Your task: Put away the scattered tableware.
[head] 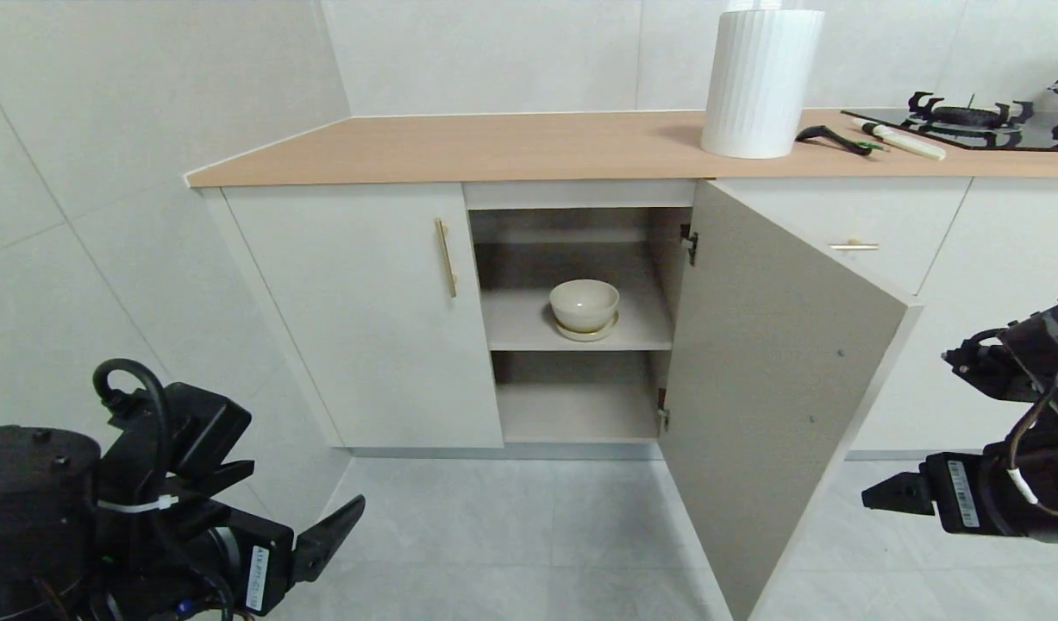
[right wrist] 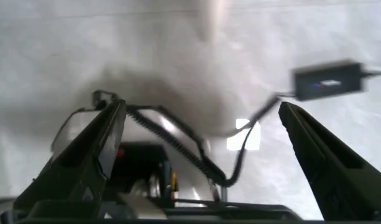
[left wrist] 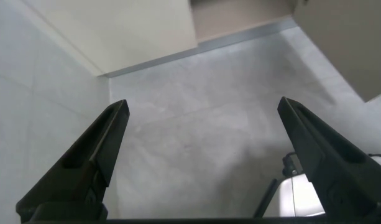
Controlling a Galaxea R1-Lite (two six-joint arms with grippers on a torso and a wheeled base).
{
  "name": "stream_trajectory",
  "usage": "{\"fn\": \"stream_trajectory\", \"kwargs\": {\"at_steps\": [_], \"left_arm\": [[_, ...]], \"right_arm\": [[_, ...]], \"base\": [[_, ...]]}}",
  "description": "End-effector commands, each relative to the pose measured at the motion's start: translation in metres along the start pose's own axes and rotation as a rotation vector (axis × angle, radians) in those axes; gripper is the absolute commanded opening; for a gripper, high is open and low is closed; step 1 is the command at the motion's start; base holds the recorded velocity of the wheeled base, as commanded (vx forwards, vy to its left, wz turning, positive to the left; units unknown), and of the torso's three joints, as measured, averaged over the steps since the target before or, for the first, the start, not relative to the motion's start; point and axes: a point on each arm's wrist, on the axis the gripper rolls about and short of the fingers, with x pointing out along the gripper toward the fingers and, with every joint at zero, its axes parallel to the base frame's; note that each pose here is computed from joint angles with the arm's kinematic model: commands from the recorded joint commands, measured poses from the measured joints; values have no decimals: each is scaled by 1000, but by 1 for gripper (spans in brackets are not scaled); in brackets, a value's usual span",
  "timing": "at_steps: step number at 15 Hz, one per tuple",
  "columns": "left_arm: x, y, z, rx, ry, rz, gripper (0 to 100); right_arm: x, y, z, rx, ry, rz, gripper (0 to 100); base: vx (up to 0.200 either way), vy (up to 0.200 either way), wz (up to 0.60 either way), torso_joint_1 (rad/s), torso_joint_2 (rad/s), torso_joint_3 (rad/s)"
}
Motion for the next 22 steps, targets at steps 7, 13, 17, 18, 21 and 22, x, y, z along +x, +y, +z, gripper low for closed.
{"fn": "stream_trajectory", "kwargs": {"at_steps": [7,13,17,18,21,22], "left_arm": [[0,0,-1,1,2,0,100],[0,0,0,0,1,0,100],[1,0,-1,1,2,-1,100],[1,0,-1,1,2,-1,100],[0,0,0,-3,-3,-2,100],[0,0,0,-4,-6,-2,100]], "right_arm": [[30,-48,45,209,-64,-185,100],[60,-49,69,401,-210,-143,100],[65,-43,71,422,-208,-110,100],[71,-42,72,429,-205,-102,100],[90,-39,73,434,-181,-100,100],[90,-31,72,415,-167,-65,100]], "base": [[0,0,0,0,0,0],[0,0,0,0,0,0],[0,0,0,0,0,0],[0,0,0,0,0,0],[0,0,0,0,0,0],[0,0,0,0,0,0]]}}
